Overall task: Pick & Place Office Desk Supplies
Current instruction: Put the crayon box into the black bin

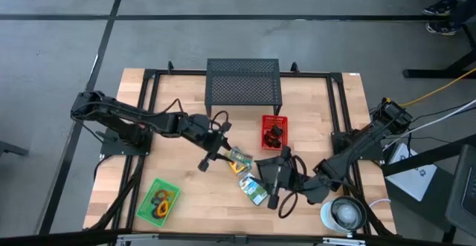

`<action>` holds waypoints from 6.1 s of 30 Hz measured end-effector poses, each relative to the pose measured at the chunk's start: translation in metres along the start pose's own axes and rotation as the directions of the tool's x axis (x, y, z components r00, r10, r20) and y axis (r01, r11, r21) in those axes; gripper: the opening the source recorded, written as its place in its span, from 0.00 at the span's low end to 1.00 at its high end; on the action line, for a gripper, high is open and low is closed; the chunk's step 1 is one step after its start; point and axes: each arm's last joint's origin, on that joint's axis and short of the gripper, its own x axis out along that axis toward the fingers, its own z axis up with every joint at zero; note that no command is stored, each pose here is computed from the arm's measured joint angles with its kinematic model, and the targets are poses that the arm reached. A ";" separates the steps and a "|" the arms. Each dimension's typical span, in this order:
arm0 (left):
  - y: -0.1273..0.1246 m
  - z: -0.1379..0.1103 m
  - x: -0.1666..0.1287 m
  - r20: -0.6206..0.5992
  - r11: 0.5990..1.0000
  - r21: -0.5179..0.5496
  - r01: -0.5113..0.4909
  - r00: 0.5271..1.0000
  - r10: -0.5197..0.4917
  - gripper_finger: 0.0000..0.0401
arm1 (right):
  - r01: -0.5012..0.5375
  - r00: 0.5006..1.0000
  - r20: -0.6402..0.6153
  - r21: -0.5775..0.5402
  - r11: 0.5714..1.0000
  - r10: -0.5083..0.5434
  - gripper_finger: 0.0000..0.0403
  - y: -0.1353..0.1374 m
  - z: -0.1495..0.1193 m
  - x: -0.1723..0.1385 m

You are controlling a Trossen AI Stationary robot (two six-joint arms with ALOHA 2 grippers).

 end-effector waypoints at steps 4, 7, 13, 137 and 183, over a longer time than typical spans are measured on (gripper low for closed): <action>0.002 0.000 -0.003 0.028 0.995 -0.022 0.095 0.995 -0.094 0.21 | -0.005 1.000 -0.007 0.018 1.000 0.005 0.62 -0.005 0.000 0.008; 0.002 -0.001 -0.004 0.054 0.977 -0.023 0.214 0.976 -0.212 0.21 | -0.030 0.999 -0.022 0.024 0.999 0.031 0.62 -0.008 -0.002 0.015; -0.001 -0.004 -0.006 0.059 0.942 -0.027 0.336 0.941 -0.334 0.21 | -0.038 0.999 -0.025 -0.021 0.999 0.038 0.62 -0.005 -0.003 0.013; 0.024 -0.015 -0.007 -0.056 0.996 -0.092 0.017 0.998 -0.022 0.35 | 0.502 0.844 -0.283 0.113 0.858 -0.456 0.24 -0.001 -0.062 0.008; 0.023 -0.018 -0.007 -0.082 0.997 -0.074 0.027 0.996 -0.033 0.35 | 0.607 0.698 -0.606 0.216 0.765 -0.382 0.24 -0.013 -0.106 0.002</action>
